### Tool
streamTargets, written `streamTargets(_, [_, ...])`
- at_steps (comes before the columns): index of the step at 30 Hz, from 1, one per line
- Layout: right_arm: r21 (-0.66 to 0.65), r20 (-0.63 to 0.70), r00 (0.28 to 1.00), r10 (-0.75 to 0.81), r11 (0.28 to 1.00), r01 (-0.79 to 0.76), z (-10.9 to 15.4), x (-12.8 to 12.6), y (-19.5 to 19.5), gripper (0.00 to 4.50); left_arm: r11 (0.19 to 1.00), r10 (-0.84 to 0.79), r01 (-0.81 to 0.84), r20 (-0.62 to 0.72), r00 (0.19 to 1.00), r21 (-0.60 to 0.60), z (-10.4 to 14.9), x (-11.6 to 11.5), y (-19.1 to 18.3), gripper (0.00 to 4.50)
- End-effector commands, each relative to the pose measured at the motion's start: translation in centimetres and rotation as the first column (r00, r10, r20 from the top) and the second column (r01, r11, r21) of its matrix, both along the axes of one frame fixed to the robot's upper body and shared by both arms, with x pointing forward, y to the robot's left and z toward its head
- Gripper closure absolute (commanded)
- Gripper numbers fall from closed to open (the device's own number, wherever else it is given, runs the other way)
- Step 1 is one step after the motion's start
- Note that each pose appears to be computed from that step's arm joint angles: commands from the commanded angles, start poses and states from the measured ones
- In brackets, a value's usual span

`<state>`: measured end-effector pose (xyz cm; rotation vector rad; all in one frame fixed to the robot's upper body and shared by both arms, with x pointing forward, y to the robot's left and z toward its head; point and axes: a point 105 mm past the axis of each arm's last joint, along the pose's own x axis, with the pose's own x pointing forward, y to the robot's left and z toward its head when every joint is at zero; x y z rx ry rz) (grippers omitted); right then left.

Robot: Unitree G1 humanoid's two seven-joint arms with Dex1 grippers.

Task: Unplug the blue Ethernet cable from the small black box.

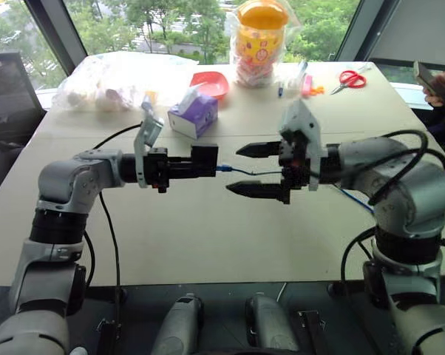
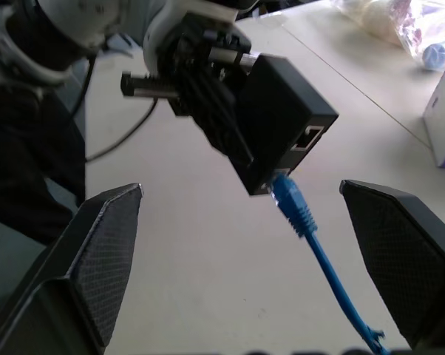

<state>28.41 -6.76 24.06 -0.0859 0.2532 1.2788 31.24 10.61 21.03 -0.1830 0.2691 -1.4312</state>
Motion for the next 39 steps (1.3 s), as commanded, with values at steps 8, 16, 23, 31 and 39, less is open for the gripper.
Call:
streamTargets(8, [0.118,-0.219,0.976,0.008,0.993,0.018,-0.4,0.6,0.8,0.02,0.999,-0.049,0.050,0.073,0.996,-0.006,2.2,-0.5,-0.2,3.98])
streamTargets(16, [0.106,-0.234,0.972,0.024,0.994,0.000,-0.6,0.2,1.2,1.22,0.999,-0.045,0.045,0.077,0.996,-0.002,2.1,-0.5,-0.2,3.98])
streamTargets(23, [0.102,-0.234,0.972,0.026,0.995,-0.002,-0.6,0.2,1.5,1.22,0.999,-0.048,0.048,0.079,0.996,-0.008,2.2,-0.5,-0.4,3.98])
streamTargets(31, [0.102,-0.228,0.973,0.023,0.995,0.000,-0.6,0.3,1.7,2.12,0.999,-0.050,0.051,0.080,0.995,-0.003,2.1,-0.6,-0.4,3.98])
streamTargets(39, [0.106,-0.228,0.973,0.032,0.994,-0.008,-0.5,0.2,1.7,4.41,0.998,-0.062,0.062,0.075,0.995,0.004,1.8,-0.9,-0.3,3.98])
